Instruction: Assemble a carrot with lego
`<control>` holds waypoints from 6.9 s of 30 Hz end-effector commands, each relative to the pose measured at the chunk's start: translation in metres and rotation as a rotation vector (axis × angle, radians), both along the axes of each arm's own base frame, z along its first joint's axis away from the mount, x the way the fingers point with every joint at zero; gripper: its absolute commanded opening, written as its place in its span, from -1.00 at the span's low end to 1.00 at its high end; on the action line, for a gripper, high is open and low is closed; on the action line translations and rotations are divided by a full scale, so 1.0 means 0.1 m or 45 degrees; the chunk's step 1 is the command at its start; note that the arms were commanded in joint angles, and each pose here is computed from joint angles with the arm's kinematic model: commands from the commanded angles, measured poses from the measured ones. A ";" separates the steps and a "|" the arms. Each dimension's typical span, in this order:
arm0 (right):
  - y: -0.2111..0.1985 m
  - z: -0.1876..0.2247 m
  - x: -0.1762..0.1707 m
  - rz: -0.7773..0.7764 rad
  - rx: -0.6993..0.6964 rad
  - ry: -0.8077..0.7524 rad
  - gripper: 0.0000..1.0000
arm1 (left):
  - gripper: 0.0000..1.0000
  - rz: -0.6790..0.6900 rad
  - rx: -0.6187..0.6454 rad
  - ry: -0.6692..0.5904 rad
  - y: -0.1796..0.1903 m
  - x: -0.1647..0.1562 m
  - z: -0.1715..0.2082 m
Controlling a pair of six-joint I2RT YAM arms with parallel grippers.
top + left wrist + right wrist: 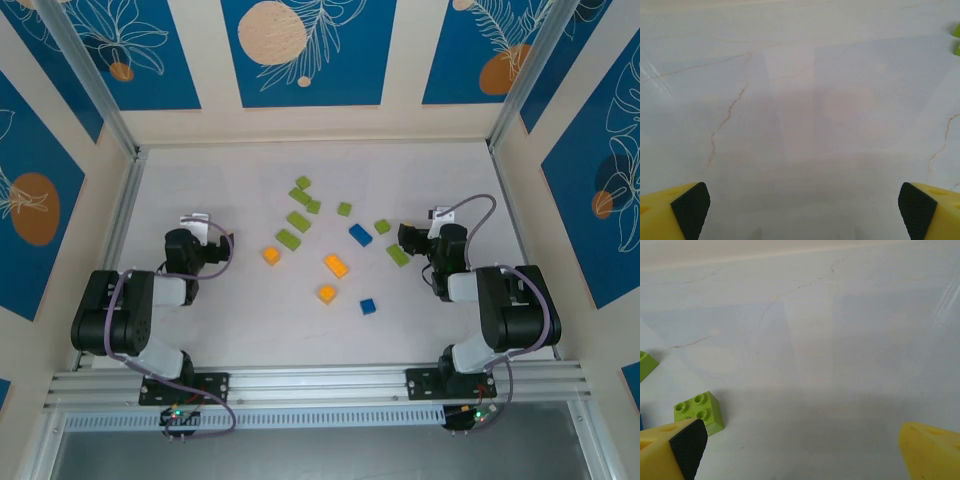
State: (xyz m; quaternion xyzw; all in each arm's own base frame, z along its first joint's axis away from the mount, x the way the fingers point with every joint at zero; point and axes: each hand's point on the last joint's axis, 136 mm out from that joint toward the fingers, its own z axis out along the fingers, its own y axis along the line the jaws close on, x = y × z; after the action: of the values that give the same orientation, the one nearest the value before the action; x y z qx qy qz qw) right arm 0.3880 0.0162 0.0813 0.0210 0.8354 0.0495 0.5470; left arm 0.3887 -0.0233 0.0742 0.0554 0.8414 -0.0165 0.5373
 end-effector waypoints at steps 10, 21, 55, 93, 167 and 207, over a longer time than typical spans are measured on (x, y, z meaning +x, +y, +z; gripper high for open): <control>0.02 0.13 0.08 0.019 0.005 -0.052 0.99 | 0.99 -0.041 0.006 -0.058 -0.07 0.07 0.13; 0.02 0.13 0.08 0.018 0.006 -0.051 0.99 | 0.99 -0.040 0.005 -0.062 -0.07 0.07 0.14; 3.18 0.37 -0.31 1.119 -0.336 1.021 0.53 | 0.99 0.636 -0.369 0.220 0.51 -0.71 1.14; 3.61 -0.38 -0.12 1.166 -0.443 1.138 0.21 | 0.99 0.616 -0.391 0.283 0.47 -0.62 1.04; 3.51 0.46 -0.58 1.024 -0.333 1.166 -0.27 | 0.99 0.619 -0.394 0.257 0.49 -0.69 1.10; 4.02 -0.02 -0.68 1.030 -0.192 1.277 -0.28 | 0.99 0.617 -0.393 0.252 0.49 -0.69 1.10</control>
State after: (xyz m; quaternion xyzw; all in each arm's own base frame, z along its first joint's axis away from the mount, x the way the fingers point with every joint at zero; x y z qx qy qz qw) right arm 0.3274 0.4101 0.0807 -0.3158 0.9340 0.1609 0.0449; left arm 0.3194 0.0228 0.1740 -0.2239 0.8731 -0.0186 0.4328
